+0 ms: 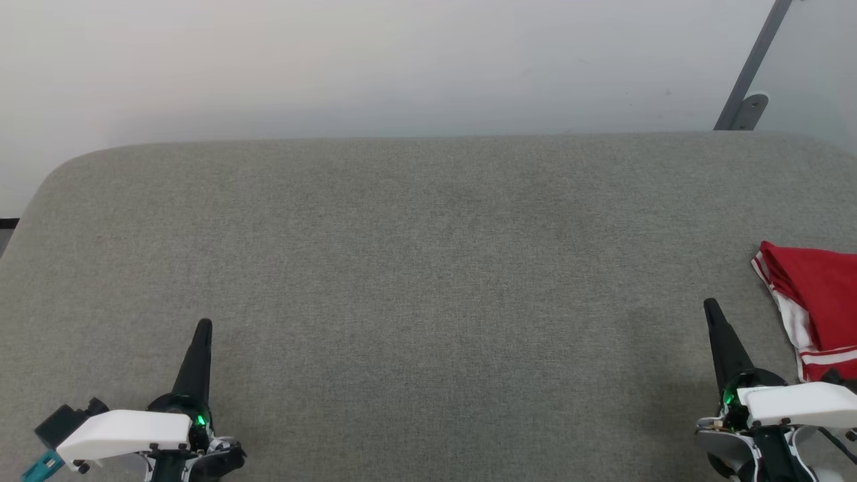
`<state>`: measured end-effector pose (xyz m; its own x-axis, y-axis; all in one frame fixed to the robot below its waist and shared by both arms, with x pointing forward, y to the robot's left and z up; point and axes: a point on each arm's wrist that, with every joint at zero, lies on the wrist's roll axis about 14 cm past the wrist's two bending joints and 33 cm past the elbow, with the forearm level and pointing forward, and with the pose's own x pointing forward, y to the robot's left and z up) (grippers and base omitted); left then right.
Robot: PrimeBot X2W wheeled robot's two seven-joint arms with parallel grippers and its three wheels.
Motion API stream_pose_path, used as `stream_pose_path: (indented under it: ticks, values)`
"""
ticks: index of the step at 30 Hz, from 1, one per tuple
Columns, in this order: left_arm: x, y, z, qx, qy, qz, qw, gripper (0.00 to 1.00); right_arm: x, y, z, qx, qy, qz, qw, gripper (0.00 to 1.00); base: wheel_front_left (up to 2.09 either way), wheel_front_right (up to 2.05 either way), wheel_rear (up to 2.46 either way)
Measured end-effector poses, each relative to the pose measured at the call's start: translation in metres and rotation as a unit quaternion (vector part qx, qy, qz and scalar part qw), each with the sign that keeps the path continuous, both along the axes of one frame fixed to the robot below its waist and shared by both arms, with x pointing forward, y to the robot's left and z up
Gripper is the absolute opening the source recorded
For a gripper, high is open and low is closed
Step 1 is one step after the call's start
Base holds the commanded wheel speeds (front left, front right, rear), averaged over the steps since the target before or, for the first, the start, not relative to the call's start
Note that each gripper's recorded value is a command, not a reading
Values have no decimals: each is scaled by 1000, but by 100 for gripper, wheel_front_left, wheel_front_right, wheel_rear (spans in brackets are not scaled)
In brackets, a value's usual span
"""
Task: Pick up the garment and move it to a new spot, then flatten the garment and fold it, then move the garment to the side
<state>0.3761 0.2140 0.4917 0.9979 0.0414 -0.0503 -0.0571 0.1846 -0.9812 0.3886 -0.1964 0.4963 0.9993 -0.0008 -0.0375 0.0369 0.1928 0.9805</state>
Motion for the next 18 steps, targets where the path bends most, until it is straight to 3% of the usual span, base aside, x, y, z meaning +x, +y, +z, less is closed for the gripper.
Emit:
stream_pose_path:
  ticks: [18]
  values:
    - [7,-10,8,-61,-14,-12,998,0,0,-2,5,64,-8,-2,998,0,0,0,0]
